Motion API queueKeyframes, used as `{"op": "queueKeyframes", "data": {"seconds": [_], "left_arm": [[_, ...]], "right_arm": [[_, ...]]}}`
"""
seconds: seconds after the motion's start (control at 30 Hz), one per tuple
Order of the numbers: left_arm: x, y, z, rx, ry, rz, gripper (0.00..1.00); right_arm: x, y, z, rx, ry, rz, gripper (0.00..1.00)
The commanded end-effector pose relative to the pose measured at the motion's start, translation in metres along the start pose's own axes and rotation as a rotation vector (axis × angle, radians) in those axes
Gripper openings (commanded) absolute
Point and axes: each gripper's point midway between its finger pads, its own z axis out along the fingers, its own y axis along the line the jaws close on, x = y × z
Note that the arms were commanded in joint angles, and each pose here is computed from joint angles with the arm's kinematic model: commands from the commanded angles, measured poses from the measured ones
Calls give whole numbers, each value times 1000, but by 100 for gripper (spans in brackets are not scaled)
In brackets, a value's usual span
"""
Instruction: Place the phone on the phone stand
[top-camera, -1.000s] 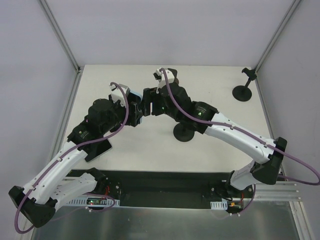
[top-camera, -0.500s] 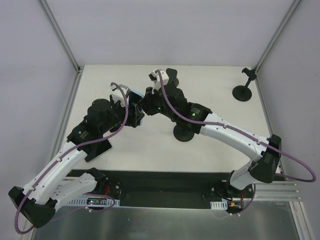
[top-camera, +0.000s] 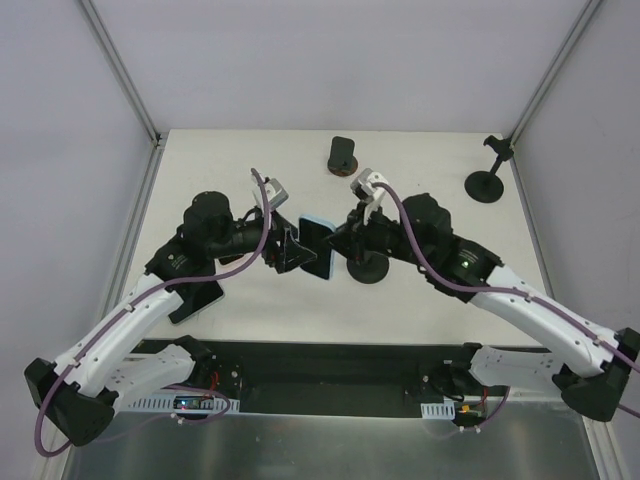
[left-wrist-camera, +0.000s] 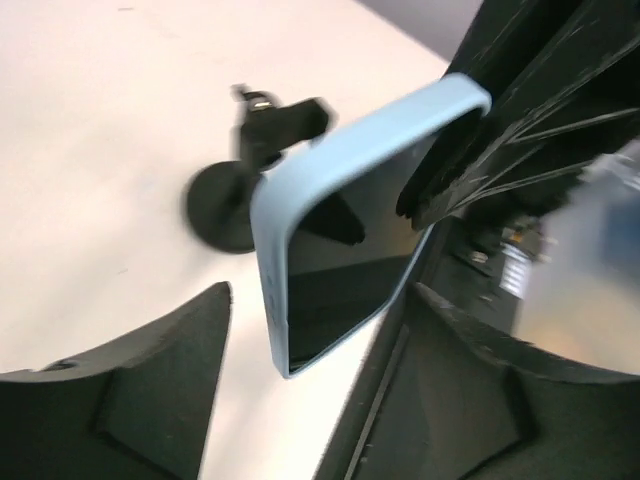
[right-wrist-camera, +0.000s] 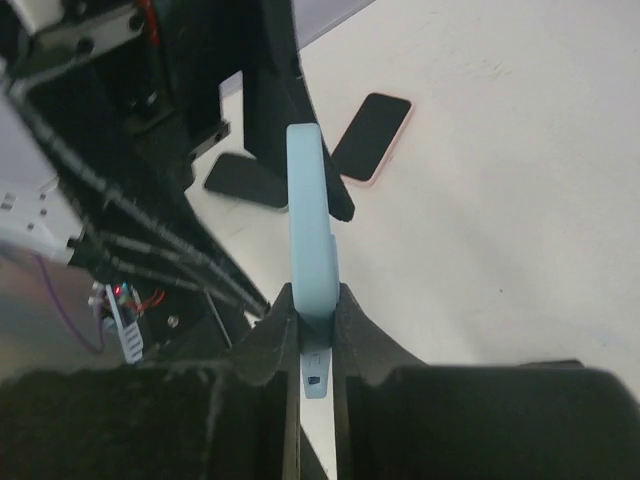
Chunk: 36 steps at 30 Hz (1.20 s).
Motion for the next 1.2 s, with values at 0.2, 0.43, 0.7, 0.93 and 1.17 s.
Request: {"op": "queueKeyframes", "data": {"seconds": [0.2,0.43,0.7,0.93,1.17], "left_arm": [[-14,-87,-9,563,47,28,66],[7,-117,-8,790,197,-55,37],[15,-113,1,712,220,-32,2],[9,-74,22,393,146,19,0],[-13,-32,21,79,40,4,0]], "right_arm": [[-7,30,-59,-169,-88,-117,1],[-7,49,-60,-284,-59,-151,1],[-2,50,-52,-303,3,-149,1],[-2,12,-50,-66,31,-102,70],[28,-24,-69,144,63,-2,100]]}}
